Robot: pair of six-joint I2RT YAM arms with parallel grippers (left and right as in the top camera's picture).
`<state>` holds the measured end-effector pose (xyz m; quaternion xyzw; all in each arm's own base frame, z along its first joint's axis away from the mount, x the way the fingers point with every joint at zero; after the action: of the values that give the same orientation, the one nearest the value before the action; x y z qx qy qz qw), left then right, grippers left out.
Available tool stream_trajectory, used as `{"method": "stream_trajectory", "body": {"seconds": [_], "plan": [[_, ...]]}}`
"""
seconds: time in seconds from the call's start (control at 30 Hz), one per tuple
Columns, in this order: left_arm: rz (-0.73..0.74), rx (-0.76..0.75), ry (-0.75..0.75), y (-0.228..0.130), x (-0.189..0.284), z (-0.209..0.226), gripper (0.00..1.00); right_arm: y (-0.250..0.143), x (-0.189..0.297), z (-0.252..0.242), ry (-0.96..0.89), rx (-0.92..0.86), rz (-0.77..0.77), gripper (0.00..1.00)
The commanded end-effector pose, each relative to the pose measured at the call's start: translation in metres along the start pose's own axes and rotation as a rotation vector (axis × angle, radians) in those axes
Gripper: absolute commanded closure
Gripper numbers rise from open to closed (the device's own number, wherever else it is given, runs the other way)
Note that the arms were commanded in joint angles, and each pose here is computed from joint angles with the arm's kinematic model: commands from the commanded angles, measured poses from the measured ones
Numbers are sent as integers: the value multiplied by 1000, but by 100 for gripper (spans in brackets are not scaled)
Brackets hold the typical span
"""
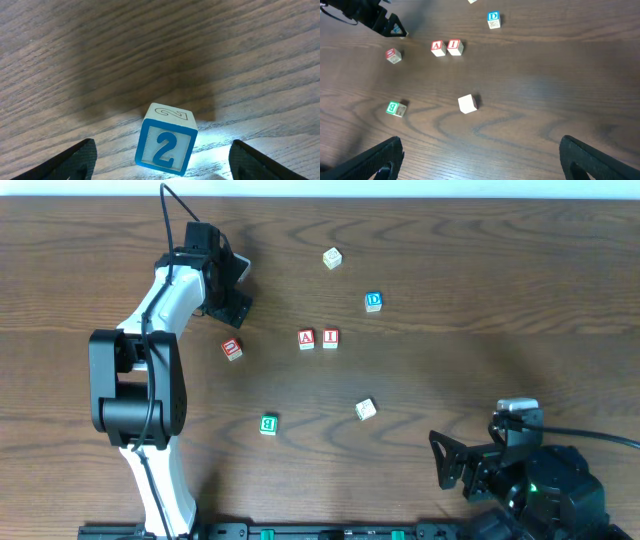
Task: Spell out Ai2
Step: 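Lower left gripper over the blue 2 block and close on it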
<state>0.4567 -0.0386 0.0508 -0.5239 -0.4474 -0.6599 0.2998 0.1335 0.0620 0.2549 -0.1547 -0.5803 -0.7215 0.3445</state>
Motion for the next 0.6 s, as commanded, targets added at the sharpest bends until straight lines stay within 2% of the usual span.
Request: {"method": "stream_trajectory", "body": {"seconds": [0.0, 0.27, 0.57], "plan": [[-15, -19, -10, 6, 2, 0, 17, -1, -1, -2, -12, 10, 0, 1], [-12, -19, -11, 6, 2, 0, 28, -1, -1, -2, -12, 10, 0, 1], [-23, -23, -15, 8, 1, -1, 30, -1, -1, -2, -12, 10, 0, 1]]}}
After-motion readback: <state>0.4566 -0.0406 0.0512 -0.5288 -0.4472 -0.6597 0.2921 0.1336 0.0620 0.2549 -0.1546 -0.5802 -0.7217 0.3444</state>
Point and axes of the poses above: each gripper's point midway between its finger pads, its own x axis back along the fingers, its own z axis along the line the jaws close on, y = z × x, the point moved 3 cm from there along x, back along the fingers, and after that the axes turned 1 degree about x, right-handed, at the moved point
